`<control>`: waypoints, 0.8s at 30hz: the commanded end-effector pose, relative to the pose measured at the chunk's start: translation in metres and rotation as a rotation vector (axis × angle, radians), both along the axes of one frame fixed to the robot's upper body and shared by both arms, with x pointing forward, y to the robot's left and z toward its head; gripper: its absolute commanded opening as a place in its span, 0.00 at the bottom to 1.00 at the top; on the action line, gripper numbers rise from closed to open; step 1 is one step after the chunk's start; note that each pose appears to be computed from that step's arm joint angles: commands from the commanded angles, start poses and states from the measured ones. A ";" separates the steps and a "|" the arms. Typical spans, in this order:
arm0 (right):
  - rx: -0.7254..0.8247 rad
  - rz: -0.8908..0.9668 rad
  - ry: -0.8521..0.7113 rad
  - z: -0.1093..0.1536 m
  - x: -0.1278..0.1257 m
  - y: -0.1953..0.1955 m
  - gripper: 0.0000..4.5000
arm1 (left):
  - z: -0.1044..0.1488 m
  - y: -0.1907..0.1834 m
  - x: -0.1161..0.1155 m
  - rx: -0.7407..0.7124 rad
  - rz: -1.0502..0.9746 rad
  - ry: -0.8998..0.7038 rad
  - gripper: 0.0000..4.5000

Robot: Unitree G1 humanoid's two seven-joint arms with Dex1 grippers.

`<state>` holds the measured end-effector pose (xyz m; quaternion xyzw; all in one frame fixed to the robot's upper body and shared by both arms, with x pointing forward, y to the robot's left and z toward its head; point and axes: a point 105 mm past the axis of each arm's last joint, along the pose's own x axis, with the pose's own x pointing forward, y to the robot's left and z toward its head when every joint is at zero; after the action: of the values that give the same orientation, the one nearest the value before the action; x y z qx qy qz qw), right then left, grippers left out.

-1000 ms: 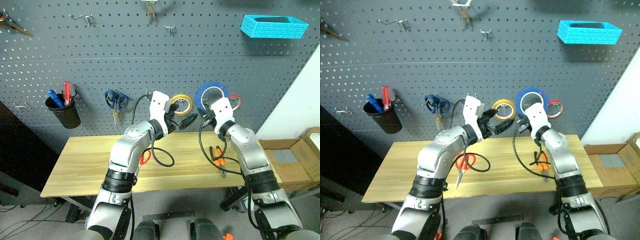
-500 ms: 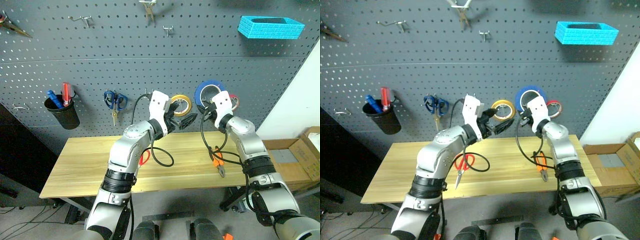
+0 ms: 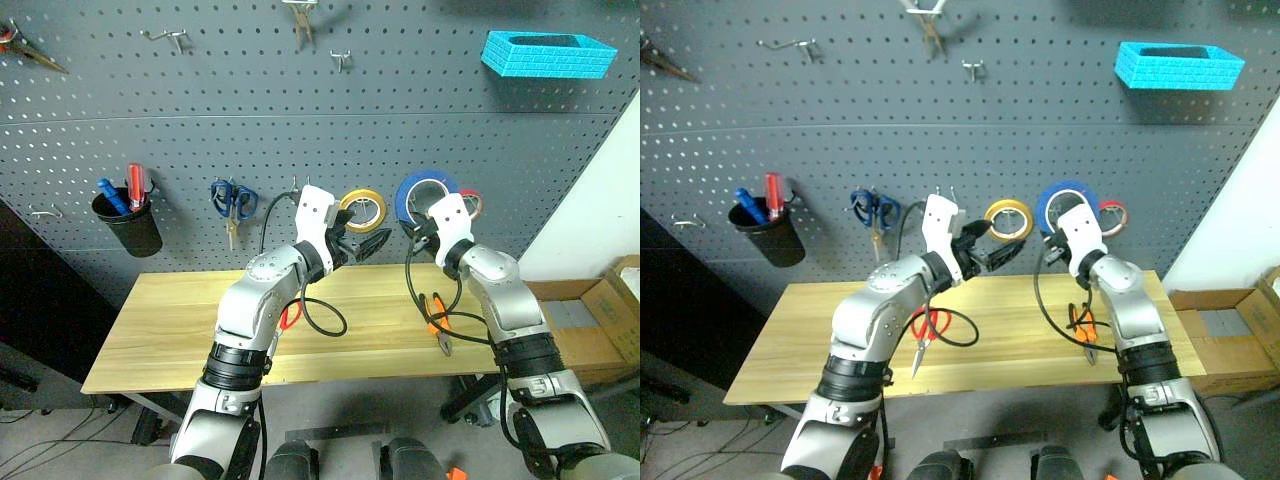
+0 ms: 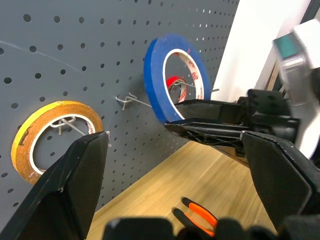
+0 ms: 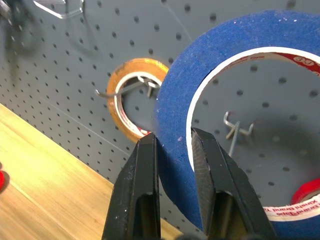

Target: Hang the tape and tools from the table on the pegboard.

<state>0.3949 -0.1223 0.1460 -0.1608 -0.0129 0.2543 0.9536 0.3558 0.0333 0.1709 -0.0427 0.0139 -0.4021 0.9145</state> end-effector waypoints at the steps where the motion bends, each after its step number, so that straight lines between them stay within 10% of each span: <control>1: 0.013 0.001 -0.036 0.011 -0.001 0.004 0.08 | 0.020 -0.004 -0.002 -0.035 -0.025 -0.061 1.00; 14: 0.032 -0.026 0.013 0.002 0.028 0.008 0.08 | 0.023 -0.003 -0.002 -0.042 -0.015 -0.064 1.00; 24: 0.016 -0.081 0.030 -0.005 0.031 -0.010 0.89 | 0.021 -0.003 -0.002 -0.045 0.000 -0.060 1.00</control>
<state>0.4246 -0.1255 0.1261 -0.1456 0.0302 0.2318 0.9613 0.3578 0.0326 0.1739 -0.0494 0.0115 -0.3972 0.9163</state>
